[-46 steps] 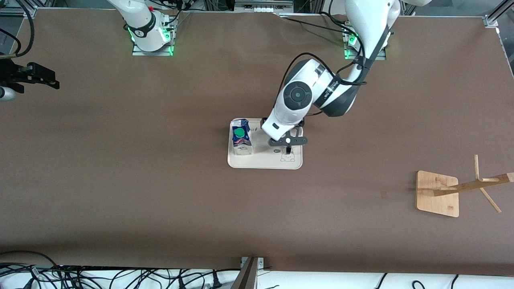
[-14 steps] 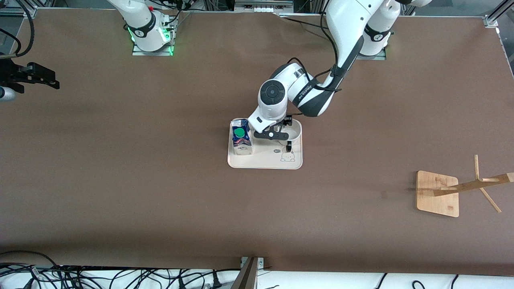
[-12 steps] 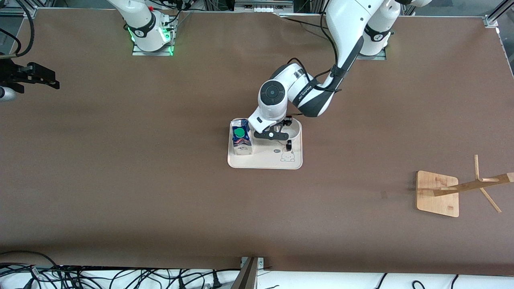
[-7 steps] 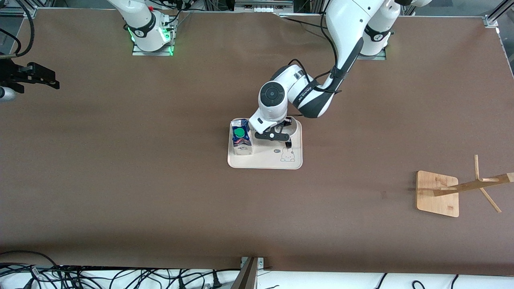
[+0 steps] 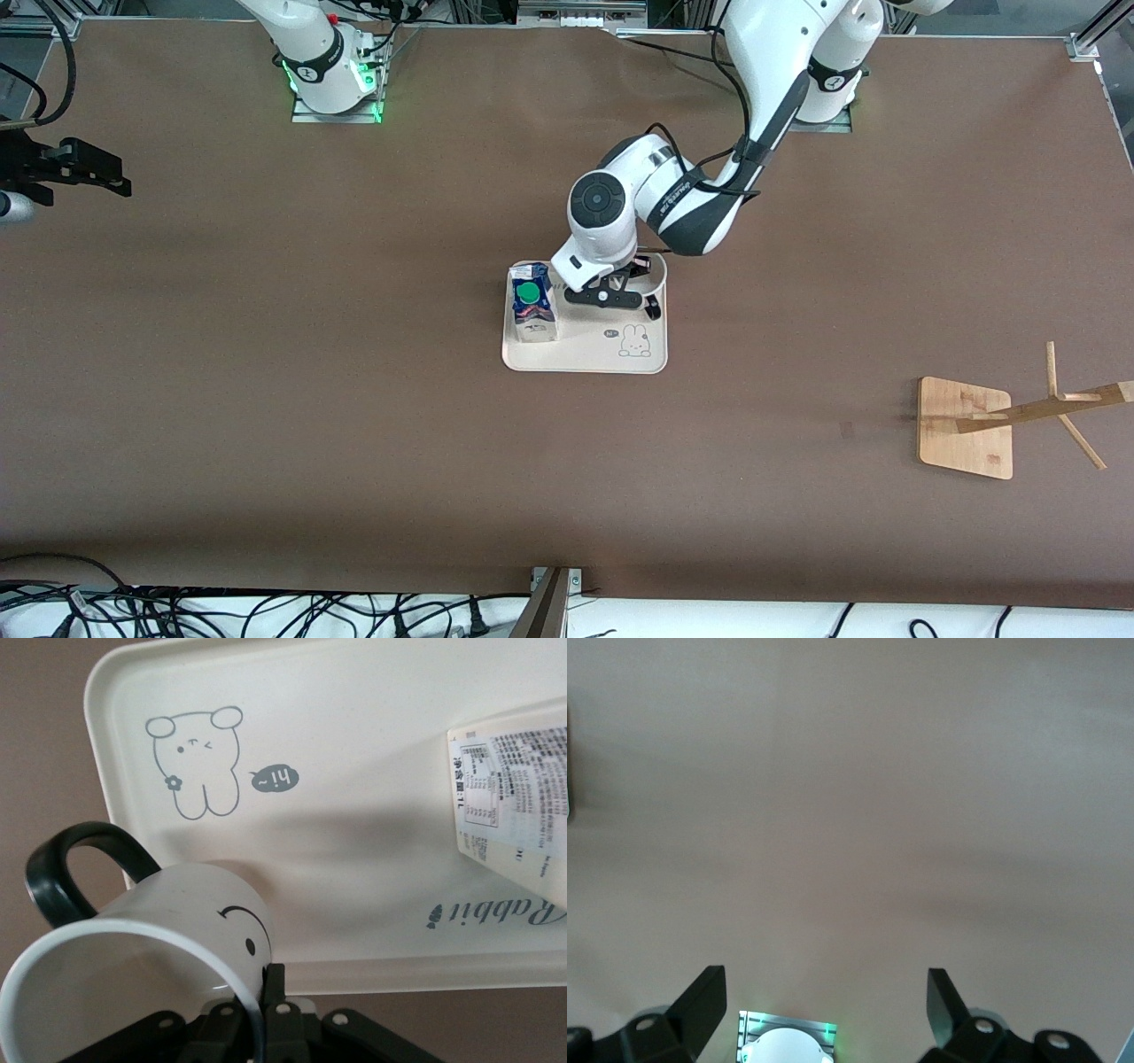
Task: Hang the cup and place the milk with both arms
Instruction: 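Lift the mug with the left gripper and carry it to the wooden stand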
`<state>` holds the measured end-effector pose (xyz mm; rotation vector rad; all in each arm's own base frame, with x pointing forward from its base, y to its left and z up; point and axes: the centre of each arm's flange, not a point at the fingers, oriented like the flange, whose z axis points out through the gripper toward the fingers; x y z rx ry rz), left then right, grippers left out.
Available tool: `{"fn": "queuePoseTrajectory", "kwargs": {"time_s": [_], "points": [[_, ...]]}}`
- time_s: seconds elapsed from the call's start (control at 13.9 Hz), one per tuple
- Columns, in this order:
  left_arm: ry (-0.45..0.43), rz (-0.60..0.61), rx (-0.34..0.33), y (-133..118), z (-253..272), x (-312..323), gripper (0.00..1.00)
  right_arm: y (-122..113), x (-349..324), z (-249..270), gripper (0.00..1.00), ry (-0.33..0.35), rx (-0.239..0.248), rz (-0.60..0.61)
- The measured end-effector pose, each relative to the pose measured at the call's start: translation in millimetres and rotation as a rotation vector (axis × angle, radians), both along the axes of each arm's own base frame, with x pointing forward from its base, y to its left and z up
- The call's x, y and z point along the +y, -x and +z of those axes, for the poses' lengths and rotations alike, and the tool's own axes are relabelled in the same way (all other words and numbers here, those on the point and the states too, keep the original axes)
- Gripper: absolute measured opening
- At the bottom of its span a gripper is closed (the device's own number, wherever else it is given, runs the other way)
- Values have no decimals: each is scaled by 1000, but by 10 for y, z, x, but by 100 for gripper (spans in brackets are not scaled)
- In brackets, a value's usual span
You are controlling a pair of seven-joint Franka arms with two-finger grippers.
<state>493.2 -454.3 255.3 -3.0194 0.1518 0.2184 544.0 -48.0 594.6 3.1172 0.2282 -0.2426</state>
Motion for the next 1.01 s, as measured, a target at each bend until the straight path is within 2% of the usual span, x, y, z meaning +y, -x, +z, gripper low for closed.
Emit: {"fn": "queuePoseTrajectory", "kwargs": {"time_s": [0.22, 0.43, 0.65, 0.72, 0.86, 1.01], "points": [[2, -1, -24, -6, 413, 22, 5, 0, 0, 0, 100, 0, 0, 0], [18, 29, -81, -92, 1171, 212, 5, 0, 1, 0, 100, 0, 0, 0], [51, 118, -180, -329, 2162, 843, 5, 0, 2, 1, 100, 0, 0, 0], [50, 115, -215, -421, 2420, 1116, 5, 0, 3, 1, 100, 0, 0, 0], [33, 54, -262, -623, 2736, 1671, 5, 0, 4, 1, 100, 0, 0, 1], [27, -16, -278, -822, 2899, 2216, 5, 0, 4, 1, 100, 0, 0, 1]]}}
